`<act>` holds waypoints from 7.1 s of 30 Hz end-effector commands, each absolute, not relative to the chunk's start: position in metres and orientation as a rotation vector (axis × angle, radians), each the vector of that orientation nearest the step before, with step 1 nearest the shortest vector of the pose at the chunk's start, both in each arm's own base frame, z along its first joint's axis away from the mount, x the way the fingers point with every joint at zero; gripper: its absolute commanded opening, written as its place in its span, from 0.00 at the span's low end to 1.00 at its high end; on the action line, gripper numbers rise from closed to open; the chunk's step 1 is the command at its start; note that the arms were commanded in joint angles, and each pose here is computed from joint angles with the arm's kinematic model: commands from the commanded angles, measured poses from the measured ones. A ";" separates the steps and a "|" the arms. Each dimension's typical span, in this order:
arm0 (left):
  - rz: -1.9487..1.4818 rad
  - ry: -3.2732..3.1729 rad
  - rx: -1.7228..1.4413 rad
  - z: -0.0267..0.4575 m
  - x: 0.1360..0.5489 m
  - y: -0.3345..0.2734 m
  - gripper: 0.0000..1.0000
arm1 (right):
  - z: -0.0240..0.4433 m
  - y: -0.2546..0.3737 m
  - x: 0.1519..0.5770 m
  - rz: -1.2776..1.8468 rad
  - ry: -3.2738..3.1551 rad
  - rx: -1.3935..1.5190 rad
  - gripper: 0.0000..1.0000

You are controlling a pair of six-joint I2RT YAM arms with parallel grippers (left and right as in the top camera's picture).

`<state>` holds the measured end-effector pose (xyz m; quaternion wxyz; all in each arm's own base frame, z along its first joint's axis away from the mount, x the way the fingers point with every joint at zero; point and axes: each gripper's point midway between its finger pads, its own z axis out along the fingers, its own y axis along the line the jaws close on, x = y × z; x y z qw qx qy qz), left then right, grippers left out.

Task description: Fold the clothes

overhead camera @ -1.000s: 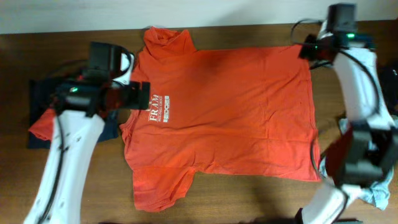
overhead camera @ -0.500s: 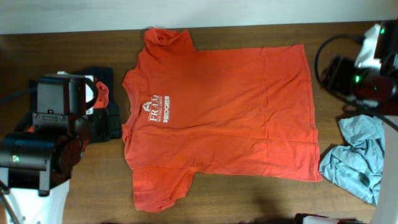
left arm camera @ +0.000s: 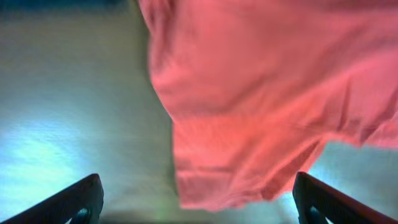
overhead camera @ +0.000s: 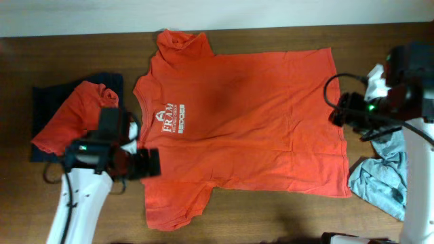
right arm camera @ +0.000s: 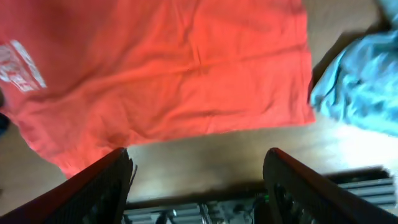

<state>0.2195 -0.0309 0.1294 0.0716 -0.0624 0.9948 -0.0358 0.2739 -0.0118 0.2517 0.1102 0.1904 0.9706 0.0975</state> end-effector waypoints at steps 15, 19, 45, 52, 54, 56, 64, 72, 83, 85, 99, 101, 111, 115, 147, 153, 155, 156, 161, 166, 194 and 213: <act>-0.352 3.261 -0.812 0.014 0.114 -0.058 0.93 | 0.190 -0.003 0.272 0.369 2.943 0.578 0.70; -0.358 3.247 -0.809 0.006 0.114 -0.058 0.89 | 0.190 -0.004 0.273 0.368 2.936 0.575 0.70; -0.611 3.119 -0.525 0.062 0.173 -0.083 0.01 | 0.190 -0.010 0.280 0.323 2.910 0.569 0.71; -0.601 2.982 -0.381 0.107 0.215 -0.083 0.00 | 0.183 -0.012 0.276 0.300 2.930 0.581 0.73; -0.566 2.959 -0.376 0.112 0.222 -0.080 0.01 | 0.175 -0.011 0.272 0.302 2.949 0.592 0.73; -0.528 2.949 -0.376 0.114 0.225 -0.076 0.01 | 0.165 -0.011 0.268 0.304 2.968 0.619 0.73; -0.485 2.914 -0.347 0.122 0.235 -0.071 0.01 | 0.117 -0.006 0.242 0.312 3.068 0.724 0.73; -0.485 2.914 -0.337 0.122 0.235 -0.071 0.01 | 0.076 -0.002 0.217 0.301 3.110 0.903 0.73; -0.484 2.914 -0.337 0.122 0.235 -0.071 0.01 | 0.027 -0.011 0.183 0.145 3.083 1.208 0.73; -0.484 2.914 -0.337 0.122 0.235 -0.071 0.01 | 0.024 -0.012 0.183 0.147 3.073 1.213 0.73; -0.484 2.913 -0.337 0.122 0.235 -0.071 0.00 | 0.001 -0.038 0.165 0.190 2.934 1.522 0.66; -0.484 2.913 -0.337 0.122 0.235 -0.071 0.01 | 0.000 -0.040 0.165 0.197 2.917 1.538 0.66; -0.485 2.906 -0.334 0.123 0.237 -0.071 0.01 | -0.002 -0.047 0.182 0.202 2.852 1.494 0.66; -0.486 2.903 -0.333 0.123 0.237 -0.072 0.01 | -0.003 -0.048 0.178 0.175 2.866 1.502 0.83; -0.489 2.891 -0.329 0.124 0.240 -0.072 0.01 | 0.023 -0.067 0.180 0.025 2.994 1.259 0.04; -0.509 2.893 -0.327 0.129 0.239 -0.074 0.01 | 0.040 -0.064 0.184 0.066 3.031 1.202 0.04; -0.511 2.879 -0.318 0.137 0.243 -0.075 0.00 | 0.044 -0.065 0.189 0.071 3.020 1.197 0.04; -0.512 2.863 -0.299 0.142 0.246 -0.075 0.01 | 0.047 -0.066 0.191 0.079 3.014 1.193 0.04; -0.472 2.775 -0.261 0.169 0.266 -0.071 0.00 | 0.057 -0.066 0.208 0.129 2.972 1.160 0.04; -0.451 2.684 -0.218 0.189 0.285 -0.069 0.00 | 0.063 -0.059 0.232 0.269 2.897 1.123 0.04; -0.282 2.569 -0.192 0.168 0.357 -0.054 0.00 | 0.075 -0.053 0.359 0.560 2.497 0.858 0.05; -0.221 2.518 -0.074 0.174 0.378 -0.052 0.68 | 0.080 -0.034 0.353 0.626 2.554 0.701 0.48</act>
